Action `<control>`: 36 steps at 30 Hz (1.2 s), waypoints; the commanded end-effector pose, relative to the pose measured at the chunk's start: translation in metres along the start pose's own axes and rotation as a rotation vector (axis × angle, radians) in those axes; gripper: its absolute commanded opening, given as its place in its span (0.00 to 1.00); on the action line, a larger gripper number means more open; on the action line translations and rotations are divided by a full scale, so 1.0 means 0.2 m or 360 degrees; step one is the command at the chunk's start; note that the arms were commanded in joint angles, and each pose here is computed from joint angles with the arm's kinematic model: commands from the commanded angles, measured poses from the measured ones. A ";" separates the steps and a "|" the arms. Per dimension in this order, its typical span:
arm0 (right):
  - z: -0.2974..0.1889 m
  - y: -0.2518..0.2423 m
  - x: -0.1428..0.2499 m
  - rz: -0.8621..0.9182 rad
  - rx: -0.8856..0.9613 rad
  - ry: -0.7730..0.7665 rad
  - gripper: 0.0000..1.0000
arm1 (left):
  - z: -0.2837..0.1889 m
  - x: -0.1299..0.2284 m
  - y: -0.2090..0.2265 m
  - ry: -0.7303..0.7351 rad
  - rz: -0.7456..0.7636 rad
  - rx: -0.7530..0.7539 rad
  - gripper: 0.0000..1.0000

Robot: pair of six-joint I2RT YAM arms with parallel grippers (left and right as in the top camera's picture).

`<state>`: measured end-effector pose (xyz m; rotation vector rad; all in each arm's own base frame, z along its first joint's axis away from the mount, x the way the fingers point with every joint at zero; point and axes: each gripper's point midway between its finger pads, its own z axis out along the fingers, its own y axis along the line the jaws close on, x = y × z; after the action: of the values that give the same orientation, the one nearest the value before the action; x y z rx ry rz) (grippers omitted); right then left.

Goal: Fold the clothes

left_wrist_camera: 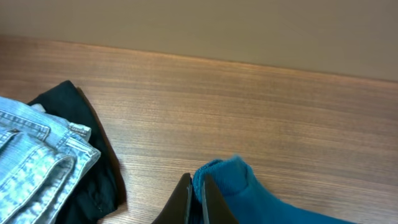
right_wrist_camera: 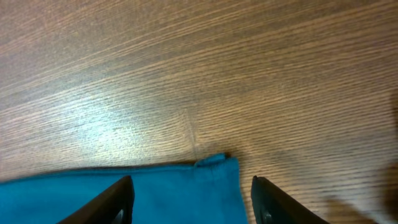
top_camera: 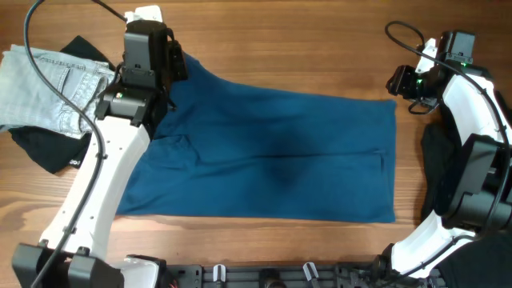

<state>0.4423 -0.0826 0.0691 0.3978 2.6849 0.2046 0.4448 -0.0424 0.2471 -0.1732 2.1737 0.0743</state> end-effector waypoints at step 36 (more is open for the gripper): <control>-0.13 -0.12 0.12 0.0215 -0.0033 0.0192 0.04 | 0.10 0.00 0.04 0.0020 0.0386 -0.0035 0.04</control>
<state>0.4085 -0.0986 0.0617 0.5803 2.7844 0.3033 0.4617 -0.0353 0.2351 0.0463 2.1794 0.2132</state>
